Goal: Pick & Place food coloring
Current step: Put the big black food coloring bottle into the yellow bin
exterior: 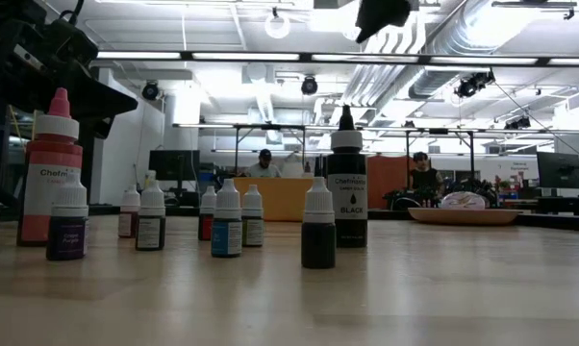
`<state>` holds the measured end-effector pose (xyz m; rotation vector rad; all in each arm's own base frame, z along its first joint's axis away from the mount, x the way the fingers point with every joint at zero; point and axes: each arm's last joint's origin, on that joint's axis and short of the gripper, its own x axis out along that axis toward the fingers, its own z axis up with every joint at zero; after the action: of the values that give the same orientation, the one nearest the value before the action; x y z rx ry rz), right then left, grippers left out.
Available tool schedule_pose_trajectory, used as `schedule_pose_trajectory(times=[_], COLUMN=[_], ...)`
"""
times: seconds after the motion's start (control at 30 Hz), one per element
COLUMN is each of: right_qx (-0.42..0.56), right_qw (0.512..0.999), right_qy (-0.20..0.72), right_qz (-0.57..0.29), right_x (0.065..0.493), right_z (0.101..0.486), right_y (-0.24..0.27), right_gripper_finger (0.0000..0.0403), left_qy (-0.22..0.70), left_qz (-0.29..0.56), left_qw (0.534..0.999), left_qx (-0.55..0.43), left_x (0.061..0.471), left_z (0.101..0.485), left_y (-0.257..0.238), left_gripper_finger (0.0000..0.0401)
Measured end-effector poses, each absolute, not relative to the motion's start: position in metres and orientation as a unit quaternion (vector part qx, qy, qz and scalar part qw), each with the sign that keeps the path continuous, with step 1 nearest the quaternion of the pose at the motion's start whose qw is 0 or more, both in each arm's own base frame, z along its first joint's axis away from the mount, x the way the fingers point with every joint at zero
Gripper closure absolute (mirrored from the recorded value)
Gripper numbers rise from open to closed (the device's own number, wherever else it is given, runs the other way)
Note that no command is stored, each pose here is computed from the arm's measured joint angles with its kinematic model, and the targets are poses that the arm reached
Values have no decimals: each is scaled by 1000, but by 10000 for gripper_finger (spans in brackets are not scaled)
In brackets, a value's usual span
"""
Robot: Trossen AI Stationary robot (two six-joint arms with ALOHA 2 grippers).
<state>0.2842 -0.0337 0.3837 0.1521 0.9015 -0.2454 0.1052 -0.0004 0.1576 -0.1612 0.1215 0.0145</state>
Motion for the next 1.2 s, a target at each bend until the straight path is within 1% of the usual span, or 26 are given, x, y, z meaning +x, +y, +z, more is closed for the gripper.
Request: schedule_pose_trajectory(times=[0.13,0.33,0.5,0.67,0.8,1.07,1.2], right_qx=[102,153,185,213,209,163,117], right_qw=[886,901,903,910,920,936,957], right_qy=[444,403,387,354,330,311,265], right_qz=[-92,-52,-22,14,27,-3,5], right_x=[259,224,207,206,212,229,244], right_z=[347,301,257,216,193,157,147], right_y=[-17,10,29,46,57,67,74], right_gripper_finger=[208,208,208,208,208,208,208], left_qy=[61,61,61,61,61,61,61], left_qz=[7,7,7,7,7,7,7], left_qw=[995,995,995,995,995,995,995], left_qx=[-81,-80,-80,-80,-80,-80,-80], left_x=[105,105,105,105,105,105,105], left_z=[158,158,158,158,158,158,158], left_y=[0,0,0,0,0,0,0], left_gripper_finger=[400,400,400,400,400,400,400])
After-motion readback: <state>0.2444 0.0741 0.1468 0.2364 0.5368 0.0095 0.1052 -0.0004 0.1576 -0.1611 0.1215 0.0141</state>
